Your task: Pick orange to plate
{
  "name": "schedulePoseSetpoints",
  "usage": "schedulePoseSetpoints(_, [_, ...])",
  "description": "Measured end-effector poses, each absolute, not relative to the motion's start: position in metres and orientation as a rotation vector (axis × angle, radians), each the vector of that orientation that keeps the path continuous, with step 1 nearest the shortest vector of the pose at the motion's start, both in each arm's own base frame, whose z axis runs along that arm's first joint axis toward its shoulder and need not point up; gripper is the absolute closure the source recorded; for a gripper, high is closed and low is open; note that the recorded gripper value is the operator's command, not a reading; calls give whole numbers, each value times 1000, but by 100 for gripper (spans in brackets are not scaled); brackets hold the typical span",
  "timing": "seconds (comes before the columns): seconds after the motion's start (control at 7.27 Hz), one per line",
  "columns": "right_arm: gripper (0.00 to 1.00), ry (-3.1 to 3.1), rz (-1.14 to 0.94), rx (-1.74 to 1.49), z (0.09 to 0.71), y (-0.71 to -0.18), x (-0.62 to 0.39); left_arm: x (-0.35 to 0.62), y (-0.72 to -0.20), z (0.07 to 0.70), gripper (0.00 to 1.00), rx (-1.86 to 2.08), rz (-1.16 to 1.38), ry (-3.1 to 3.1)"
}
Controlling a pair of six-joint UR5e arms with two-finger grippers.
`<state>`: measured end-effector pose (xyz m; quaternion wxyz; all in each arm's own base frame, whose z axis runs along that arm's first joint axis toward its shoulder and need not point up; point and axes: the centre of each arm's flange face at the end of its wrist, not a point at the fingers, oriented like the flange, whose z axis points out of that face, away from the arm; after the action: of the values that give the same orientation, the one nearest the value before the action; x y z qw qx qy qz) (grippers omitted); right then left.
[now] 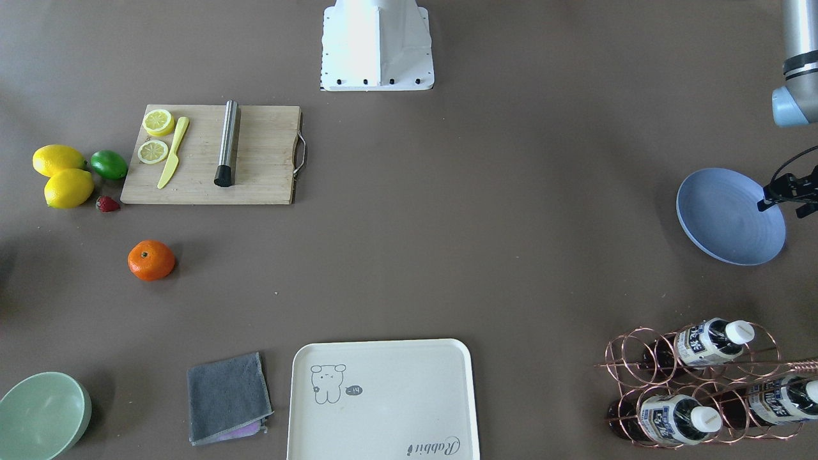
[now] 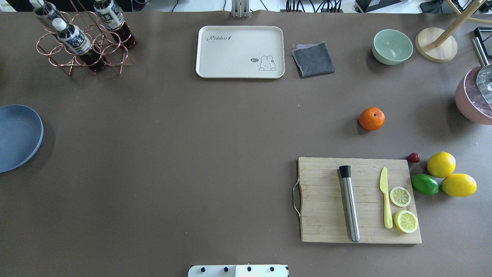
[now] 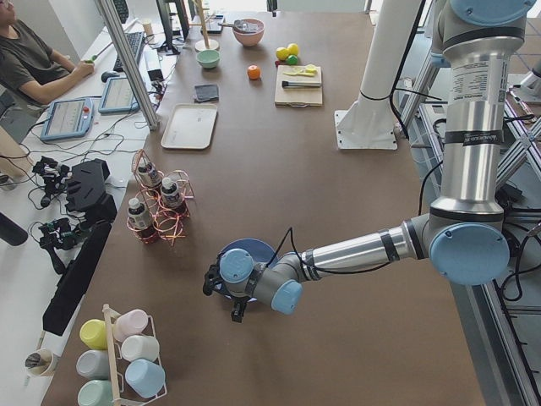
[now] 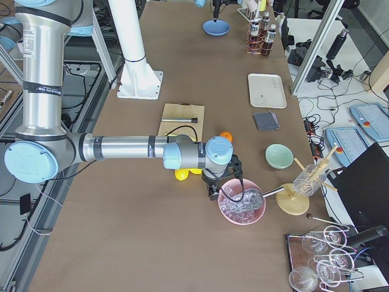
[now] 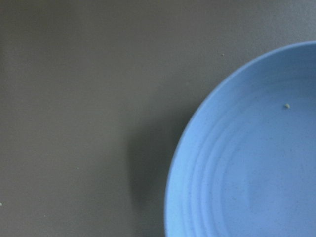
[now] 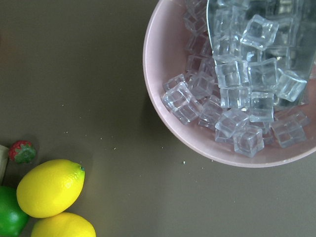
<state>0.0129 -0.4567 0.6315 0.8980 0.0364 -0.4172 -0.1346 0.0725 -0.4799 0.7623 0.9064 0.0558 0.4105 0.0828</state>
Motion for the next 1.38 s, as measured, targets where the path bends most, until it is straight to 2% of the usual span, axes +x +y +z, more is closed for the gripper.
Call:
schedulePoseSetpoints(0.14, [0, -864, -279, 74, 632, -457, 12, 74, -481, 762, 34, 115, 174, 848])
schedulePoseSetpoints(0.28, [0, -864, -278, 73, 632, -457, 12, 74, -481, 761, 48, 116, 175, 848])
schedulePoseSetpoints(0.41, [0, -864, -277, 72, 632, -457, 12, 75, -482, 761, 74, 116, 175, 849])
schedulePoseSetpoints(0.55, [0, -864, -277, 71, 632, -457, 12, 75, -482, 760, 92, 117, 175, 850])
schedulePoseSetpoints(0.69, [0, -865, -276, 70, 633, -457, 12, 75, -482, 760, 100, 117, 175, 849])
schedulePoseSetpoints(1.1, [0, -868, -279, 80, 626, -461, 11, 75, -482, 757, 100, 126, 179, 853])
schedulePoseSetpoints(1.38, [0, -871, -257, 102, 602, -485, 5, 80, -491, 720, 100, 147, 150, 912])
